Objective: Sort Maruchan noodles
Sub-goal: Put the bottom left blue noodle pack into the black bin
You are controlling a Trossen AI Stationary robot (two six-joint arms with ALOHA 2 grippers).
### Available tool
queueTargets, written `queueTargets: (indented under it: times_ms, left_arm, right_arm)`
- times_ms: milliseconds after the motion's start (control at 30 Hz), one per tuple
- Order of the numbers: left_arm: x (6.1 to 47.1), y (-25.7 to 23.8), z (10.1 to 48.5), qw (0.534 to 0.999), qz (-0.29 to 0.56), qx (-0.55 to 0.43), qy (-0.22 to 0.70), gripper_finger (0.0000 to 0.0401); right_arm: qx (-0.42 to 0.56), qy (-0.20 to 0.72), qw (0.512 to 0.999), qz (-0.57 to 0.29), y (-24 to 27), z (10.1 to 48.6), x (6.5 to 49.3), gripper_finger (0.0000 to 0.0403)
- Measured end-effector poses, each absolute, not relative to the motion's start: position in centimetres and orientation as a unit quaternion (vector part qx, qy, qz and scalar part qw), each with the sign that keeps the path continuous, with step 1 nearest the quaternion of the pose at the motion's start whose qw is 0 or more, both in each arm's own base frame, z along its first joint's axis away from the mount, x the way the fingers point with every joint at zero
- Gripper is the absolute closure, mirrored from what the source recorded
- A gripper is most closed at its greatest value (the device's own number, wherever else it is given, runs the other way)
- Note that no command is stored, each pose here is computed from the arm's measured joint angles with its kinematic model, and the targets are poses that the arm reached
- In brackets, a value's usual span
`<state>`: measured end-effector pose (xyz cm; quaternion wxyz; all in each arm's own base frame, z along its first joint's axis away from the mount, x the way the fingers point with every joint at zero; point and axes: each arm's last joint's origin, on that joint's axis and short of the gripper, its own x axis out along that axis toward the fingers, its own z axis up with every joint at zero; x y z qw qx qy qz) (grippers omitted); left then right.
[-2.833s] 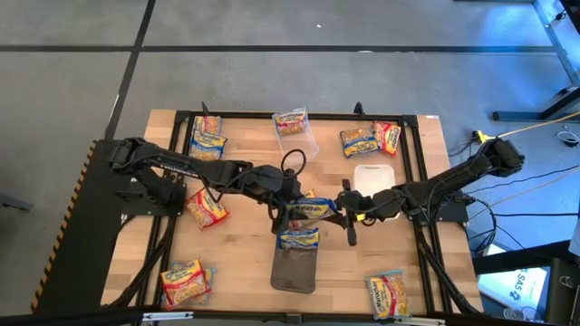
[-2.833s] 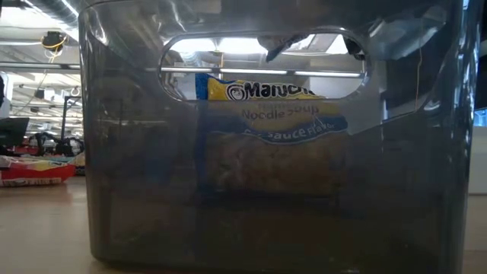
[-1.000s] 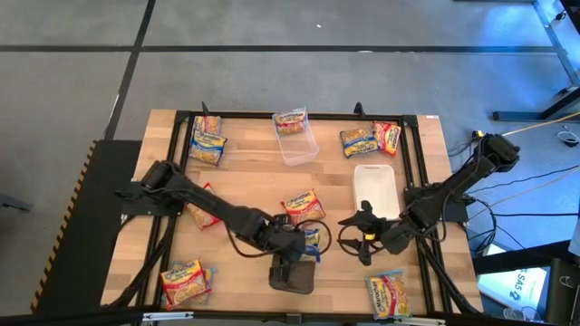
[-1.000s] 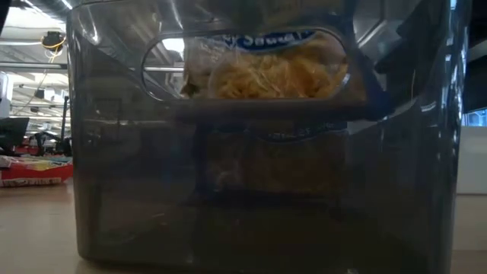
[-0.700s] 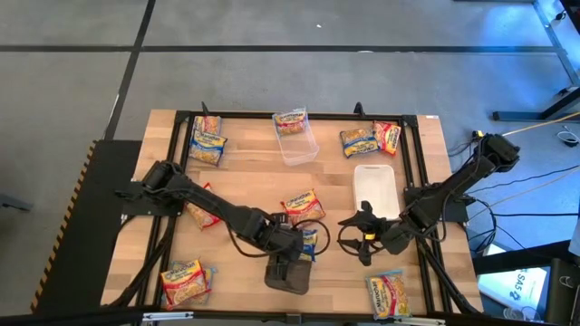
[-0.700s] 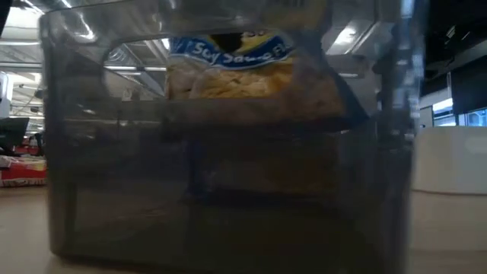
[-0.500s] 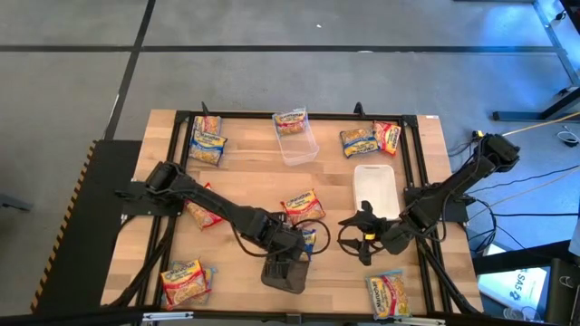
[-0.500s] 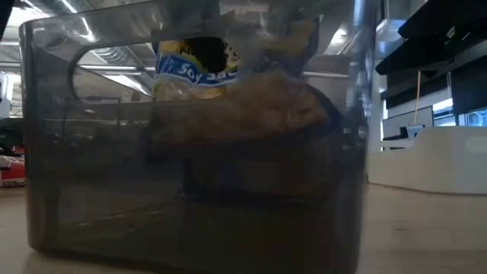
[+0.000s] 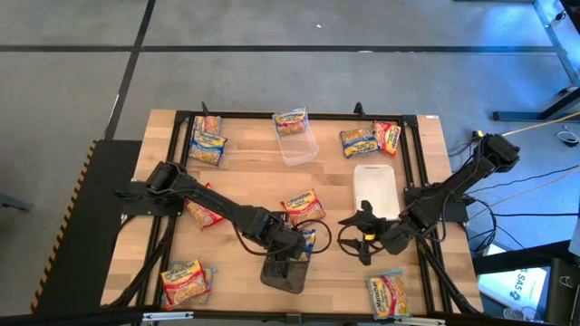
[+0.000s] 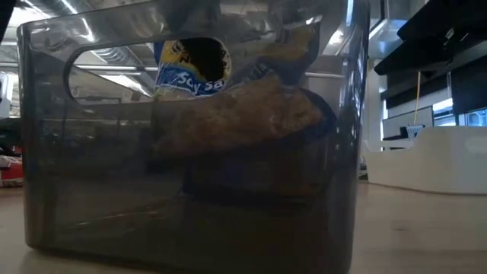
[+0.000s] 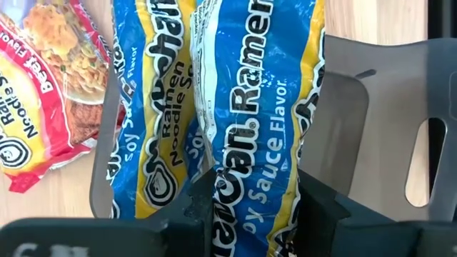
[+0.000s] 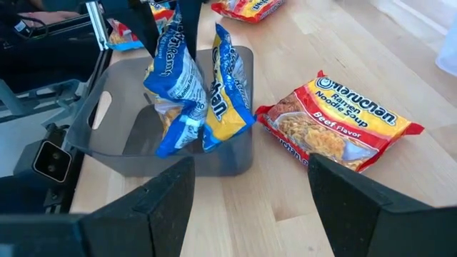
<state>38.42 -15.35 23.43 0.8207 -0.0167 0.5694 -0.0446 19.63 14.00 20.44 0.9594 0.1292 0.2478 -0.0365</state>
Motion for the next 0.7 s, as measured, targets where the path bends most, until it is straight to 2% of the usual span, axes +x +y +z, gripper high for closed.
queueTargets:
  times_ms: [200,700]
  left_arm:
    - [37.7,-15.0,23.6,0.803,-0.047,-0.019,0.594,0.0282]
    - [38.7,-15.1,22.1,0.806,-0.054,0.009,0.589,0.0282]
  right_arm:
    - [0.117,0.261,0.957,-0.041,14.3,19.6,19.9,0.0155]
    - [0.104,0.264,0.958,-0.039,14.6,19.0,20.3,0.0155]
